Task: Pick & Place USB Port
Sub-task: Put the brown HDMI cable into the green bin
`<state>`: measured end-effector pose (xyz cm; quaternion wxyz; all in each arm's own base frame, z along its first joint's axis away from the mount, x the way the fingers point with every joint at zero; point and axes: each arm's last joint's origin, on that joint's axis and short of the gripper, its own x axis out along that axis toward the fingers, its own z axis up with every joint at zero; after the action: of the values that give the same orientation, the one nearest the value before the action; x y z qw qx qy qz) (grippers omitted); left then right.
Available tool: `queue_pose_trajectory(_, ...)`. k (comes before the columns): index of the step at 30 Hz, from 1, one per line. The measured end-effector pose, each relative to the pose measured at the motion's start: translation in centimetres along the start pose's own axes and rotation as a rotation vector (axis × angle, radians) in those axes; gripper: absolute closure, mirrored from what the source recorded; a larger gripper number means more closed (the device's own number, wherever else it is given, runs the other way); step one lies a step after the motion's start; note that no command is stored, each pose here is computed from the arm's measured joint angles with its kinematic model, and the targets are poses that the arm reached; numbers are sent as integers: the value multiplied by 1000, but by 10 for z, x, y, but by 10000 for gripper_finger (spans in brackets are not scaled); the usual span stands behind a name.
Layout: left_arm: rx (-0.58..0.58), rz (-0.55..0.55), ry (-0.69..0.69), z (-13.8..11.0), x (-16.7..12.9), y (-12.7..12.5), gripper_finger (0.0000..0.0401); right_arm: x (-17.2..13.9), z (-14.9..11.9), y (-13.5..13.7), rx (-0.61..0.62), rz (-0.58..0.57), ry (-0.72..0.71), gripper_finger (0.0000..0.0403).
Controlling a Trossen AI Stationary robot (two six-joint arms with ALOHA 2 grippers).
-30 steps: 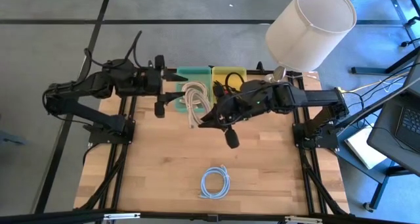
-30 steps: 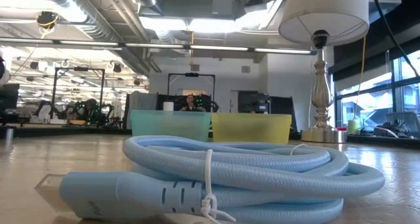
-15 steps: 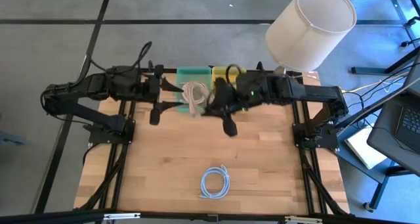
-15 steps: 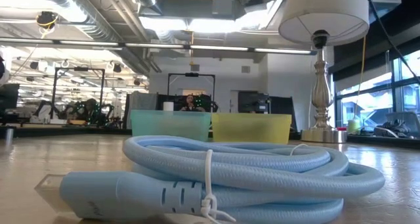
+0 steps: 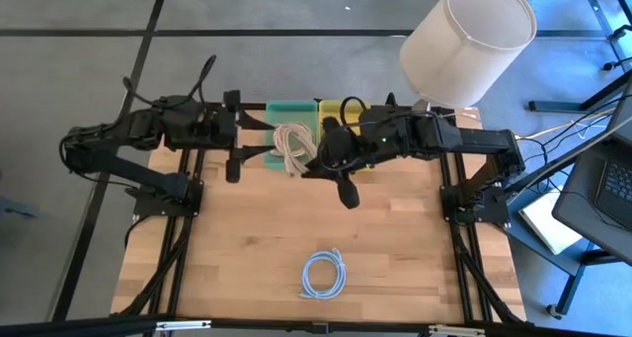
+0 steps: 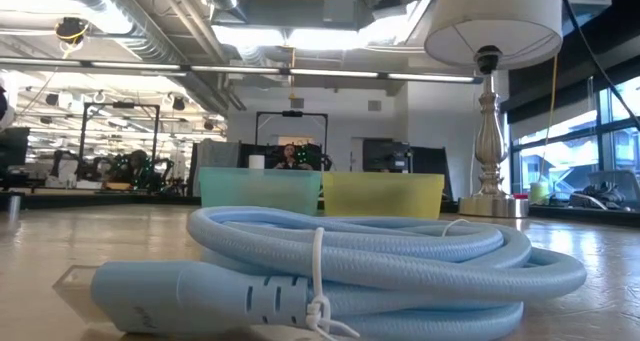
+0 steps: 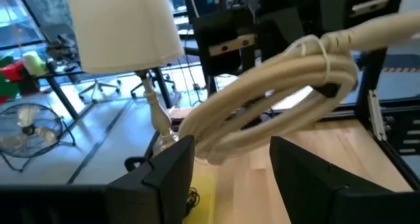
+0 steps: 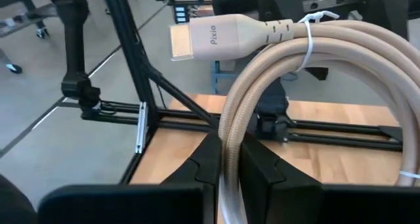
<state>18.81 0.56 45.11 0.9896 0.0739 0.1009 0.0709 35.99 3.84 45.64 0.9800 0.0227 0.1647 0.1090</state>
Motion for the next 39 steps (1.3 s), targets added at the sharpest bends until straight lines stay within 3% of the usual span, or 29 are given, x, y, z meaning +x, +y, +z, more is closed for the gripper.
queue_pose_trajectory(10,45,17,-59,6,14,-1,205,0,4,0,-5,1,-38,371)
queue_pose_trajectory(26,82,162,-60,6,29,9,205,1,7,9,-9,63,-68,371)
queue_pose_trajectory(32,76,85,-145,13,29,7,205,1,7,11,-15,78,-71,371)
queue_pose_trajectory(39,49,-3,-137,10,45,3,205,1,6,10,-12,76,-61,371)
